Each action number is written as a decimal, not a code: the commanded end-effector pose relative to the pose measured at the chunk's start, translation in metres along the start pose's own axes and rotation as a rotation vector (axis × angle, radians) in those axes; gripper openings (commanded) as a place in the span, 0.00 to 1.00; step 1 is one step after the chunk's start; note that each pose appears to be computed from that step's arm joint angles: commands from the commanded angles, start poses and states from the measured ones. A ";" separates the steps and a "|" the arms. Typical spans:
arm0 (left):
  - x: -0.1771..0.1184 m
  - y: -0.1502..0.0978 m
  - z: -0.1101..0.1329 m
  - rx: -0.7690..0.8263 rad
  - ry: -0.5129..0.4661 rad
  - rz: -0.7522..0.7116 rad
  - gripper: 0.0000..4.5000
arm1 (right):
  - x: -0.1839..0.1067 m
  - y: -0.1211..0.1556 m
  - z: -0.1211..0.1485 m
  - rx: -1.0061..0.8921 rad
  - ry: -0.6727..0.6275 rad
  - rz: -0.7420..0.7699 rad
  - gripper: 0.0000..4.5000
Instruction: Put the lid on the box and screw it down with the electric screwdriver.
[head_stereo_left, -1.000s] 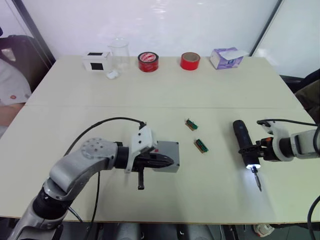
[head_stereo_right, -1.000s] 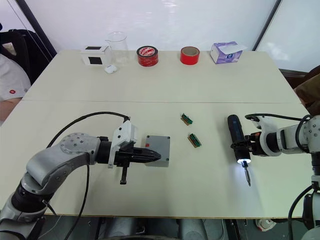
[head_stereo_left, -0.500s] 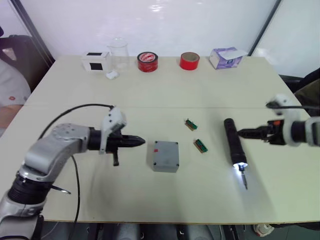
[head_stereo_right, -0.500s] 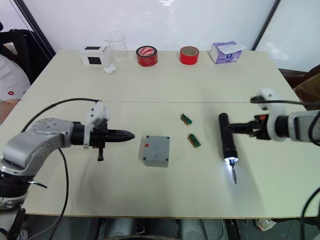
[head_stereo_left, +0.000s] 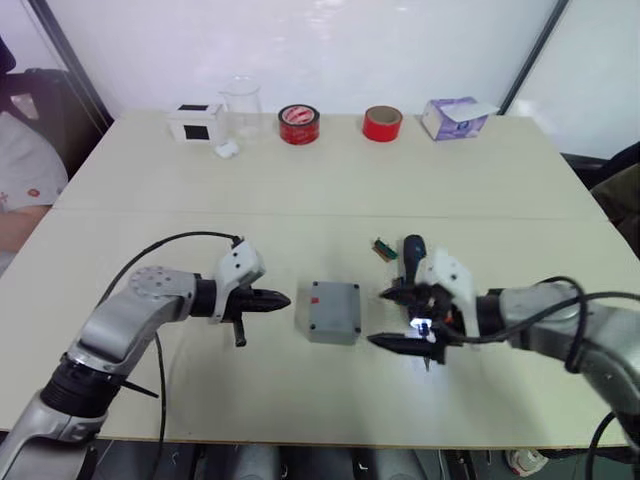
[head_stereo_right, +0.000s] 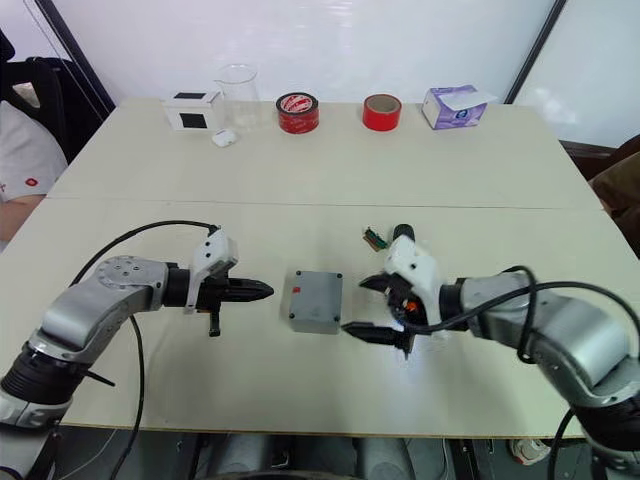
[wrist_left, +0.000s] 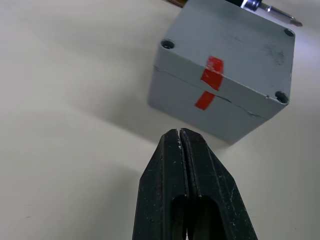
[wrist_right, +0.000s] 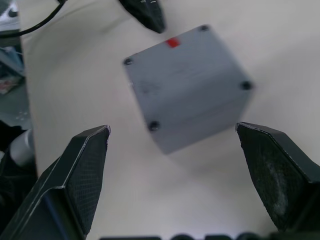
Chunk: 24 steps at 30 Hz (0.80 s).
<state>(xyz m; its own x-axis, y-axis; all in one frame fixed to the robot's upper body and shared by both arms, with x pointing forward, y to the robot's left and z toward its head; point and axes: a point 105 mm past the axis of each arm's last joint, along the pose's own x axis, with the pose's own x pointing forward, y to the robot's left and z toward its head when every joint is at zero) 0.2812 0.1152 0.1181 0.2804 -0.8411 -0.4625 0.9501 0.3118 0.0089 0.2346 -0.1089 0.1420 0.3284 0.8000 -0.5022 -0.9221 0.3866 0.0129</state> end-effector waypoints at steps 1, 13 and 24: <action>0.002 -0.006 0.009 0.054 -0.008 -0.020 0.00 | 0.003 0.002 0.003 -0.048 -0.005 -0.009 0.93; 0.028 -0.009 0.017 0.117 -0.021 -0.062 0.00 | 0.021 0.012 -0.011 -0.061 0.079 0.028 0.93; 0.041 0.018 0.026 0.178 -0.052 -0.013 0.00 | 0.029 0.020 -0.007 -0.049 0.077 0.049 0.93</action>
<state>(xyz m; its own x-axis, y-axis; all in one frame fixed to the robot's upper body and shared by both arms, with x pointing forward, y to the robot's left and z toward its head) 0.3119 0.0787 0.1154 0.2781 -0.8592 -0.4295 0.9606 0.2503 0.1212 0.2238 -0.0822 0.1090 0.2408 0.7746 -0.5848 -0.9406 0.3348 0.0561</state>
